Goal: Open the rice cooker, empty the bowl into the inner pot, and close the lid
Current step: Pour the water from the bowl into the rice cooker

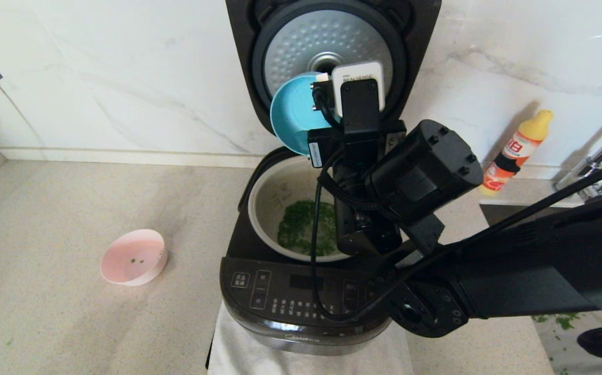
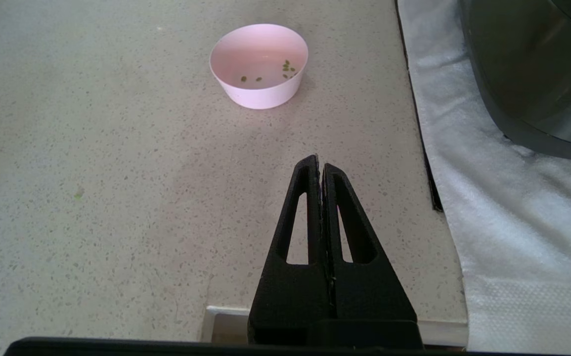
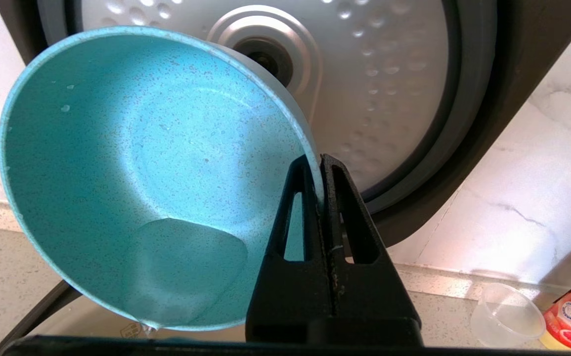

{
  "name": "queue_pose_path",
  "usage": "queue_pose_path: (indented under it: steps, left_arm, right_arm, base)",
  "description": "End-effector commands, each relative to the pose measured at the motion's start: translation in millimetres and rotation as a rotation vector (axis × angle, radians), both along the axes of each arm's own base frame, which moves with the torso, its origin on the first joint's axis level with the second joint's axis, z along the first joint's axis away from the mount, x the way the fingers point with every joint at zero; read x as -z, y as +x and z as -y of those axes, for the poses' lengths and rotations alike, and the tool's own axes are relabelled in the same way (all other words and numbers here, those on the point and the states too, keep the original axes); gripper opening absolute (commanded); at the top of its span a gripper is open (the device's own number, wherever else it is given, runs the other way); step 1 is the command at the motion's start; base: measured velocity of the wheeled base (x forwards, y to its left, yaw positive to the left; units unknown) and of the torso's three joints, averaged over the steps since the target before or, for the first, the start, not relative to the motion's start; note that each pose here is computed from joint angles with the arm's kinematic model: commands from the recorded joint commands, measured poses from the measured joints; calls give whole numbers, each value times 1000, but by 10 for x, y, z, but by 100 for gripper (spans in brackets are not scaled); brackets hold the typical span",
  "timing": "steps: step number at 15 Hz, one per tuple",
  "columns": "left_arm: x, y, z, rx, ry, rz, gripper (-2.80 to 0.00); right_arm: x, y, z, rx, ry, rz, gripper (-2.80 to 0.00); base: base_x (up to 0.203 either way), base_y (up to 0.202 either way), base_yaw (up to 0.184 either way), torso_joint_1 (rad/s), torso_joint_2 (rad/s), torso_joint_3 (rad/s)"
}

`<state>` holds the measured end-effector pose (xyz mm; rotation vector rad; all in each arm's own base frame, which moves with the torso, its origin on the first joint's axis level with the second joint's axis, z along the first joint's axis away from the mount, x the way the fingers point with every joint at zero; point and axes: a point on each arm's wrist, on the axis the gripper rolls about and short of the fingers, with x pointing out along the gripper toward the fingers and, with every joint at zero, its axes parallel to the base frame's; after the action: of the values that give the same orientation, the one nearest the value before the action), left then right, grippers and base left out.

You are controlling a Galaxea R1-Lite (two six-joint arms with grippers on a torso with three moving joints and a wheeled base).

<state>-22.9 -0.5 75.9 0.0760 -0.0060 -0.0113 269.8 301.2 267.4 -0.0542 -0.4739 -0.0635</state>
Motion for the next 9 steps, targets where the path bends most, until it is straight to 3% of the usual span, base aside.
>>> queue_pose_path:
  steps: [1,9]
  left_arm:
    - [21,7,0,-1,1,-9,-280]
    - [21,7,0,-1,1,-9,-280]
  right_arm:
    - [4,-5,-5,6,0,2,-280]
    - [-141,-71,79,14,-64,-61,-280]
  base:
    - [0,0,0,0,0,0]
    - [0,0,0,0,0,0]
